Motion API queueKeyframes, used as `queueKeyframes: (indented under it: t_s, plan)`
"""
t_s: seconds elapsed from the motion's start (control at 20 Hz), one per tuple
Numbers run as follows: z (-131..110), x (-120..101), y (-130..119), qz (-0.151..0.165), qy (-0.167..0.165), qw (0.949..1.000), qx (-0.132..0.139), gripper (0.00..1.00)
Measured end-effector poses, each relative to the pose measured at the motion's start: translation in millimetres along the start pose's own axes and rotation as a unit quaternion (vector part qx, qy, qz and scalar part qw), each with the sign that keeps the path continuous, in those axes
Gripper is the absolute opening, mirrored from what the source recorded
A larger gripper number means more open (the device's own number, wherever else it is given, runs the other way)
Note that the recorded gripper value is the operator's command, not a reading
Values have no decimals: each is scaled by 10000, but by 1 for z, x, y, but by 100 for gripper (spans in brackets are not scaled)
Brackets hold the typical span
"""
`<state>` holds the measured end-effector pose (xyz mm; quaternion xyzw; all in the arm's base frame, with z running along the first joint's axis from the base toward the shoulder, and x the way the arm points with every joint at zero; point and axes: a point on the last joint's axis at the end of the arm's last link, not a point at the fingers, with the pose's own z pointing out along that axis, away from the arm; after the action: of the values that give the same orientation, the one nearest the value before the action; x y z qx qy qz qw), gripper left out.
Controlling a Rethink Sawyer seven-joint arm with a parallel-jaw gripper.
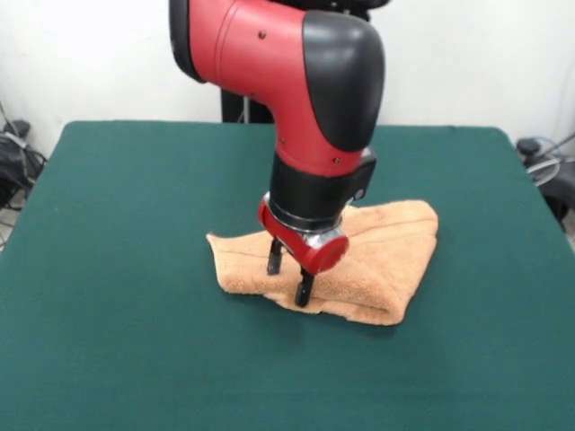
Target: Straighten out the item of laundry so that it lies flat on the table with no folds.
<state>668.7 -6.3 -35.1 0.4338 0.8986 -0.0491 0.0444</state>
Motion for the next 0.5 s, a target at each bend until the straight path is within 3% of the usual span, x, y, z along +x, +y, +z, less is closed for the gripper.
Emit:
queueKeyframes:
  t_s: [0.3,0.35,0.5]
  plan:
    - [12,-2,3,-31,-80,10000,-29,100]
    - [12,-4,3,-26,-108,9999,-38,0]
    - [12,-5,1,-26,-120,9999,-36,0]
